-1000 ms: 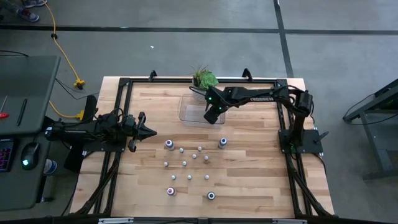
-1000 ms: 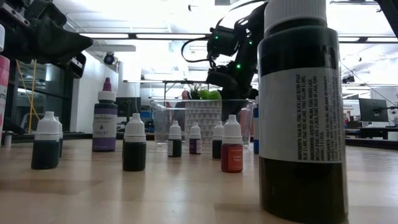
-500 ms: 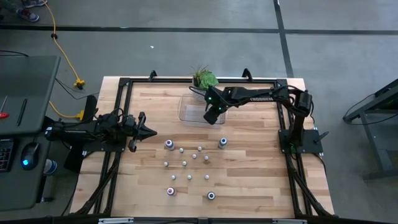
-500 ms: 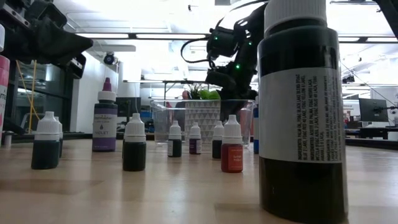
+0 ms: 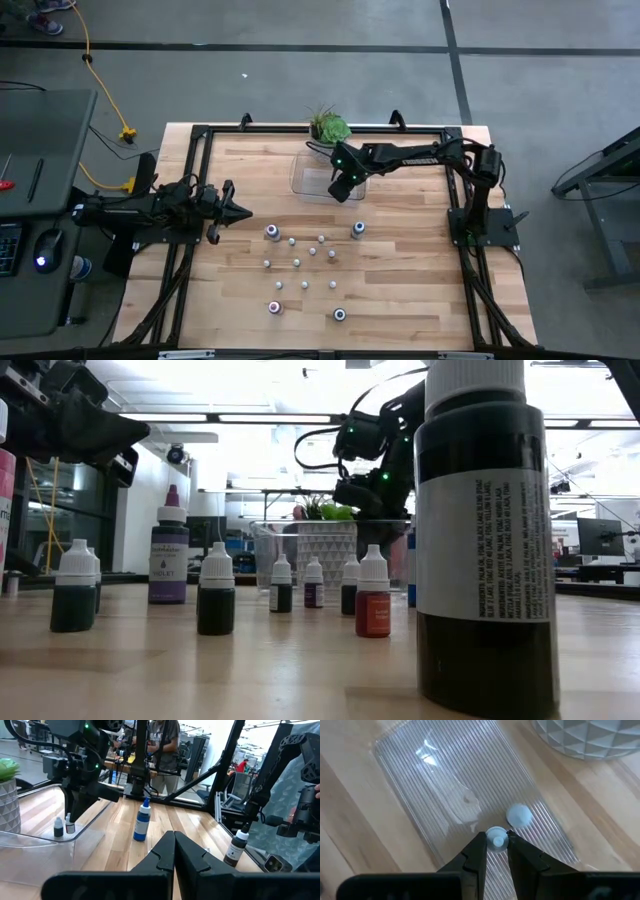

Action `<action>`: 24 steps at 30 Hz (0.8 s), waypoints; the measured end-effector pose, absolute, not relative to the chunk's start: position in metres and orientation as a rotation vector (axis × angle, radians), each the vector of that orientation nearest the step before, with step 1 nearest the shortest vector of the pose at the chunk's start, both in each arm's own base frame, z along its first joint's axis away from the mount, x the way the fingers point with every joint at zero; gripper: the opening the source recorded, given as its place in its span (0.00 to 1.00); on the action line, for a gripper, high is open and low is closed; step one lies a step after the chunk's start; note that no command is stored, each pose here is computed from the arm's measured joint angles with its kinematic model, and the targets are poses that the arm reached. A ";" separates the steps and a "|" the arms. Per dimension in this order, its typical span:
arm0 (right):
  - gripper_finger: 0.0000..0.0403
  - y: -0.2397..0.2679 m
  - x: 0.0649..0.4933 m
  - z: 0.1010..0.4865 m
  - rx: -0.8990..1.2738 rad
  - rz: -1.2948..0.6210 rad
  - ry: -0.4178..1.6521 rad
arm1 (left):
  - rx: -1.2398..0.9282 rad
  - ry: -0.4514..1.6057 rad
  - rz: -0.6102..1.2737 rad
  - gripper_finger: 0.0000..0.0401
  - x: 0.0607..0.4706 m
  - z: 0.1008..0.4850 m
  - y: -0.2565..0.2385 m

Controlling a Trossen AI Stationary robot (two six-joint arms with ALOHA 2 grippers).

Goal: Pick & Place food coloring
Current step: Put the small orange food coloring bottle into the bin, then put the small black food coloring bottle into the bin

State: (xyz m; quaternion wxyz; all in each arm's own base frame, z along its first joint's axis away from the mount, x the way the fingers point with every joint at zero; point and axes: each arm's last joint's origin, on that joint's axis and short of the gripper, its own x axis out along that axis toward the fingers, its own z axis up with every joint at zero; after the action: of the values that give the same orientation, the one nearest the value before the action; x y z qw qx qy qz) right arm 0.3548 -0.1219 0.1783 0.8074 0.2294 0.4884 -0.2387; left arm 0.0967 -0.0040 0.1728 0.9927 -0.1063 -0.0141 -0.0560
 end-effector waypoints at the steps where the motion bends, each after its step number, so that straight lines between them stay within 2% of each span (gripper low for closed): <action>1: 0.15 -0.122 0.355 0.178 0.491 -0.510 1.042 | -0.213 -0.028 -0.112 0.00 0.097 0.173 -0.004; 11: 0.18 -0.122 0.355 0.178 0.482 -0.503 1.046 | -0.213 -0.028 -0.112 0.00 0.097 0.173 -0.004; 24: 0.31 -0.122 0.354 0.178 0.476 -0.497 1.055 | -0.213 -0.028 -0.113 0.00 0.097 0.173 -0.004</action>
State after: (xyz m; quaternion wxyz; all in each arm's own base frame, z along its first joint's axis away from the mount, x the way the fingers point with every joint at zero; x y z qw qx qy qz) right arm 0.3543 -0.1216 0.1782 0.8080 0.2228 0.4935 -0.2323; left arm 0.0967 -0.0040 0.1727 0.9927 -0.1063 -0.0138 -0.0562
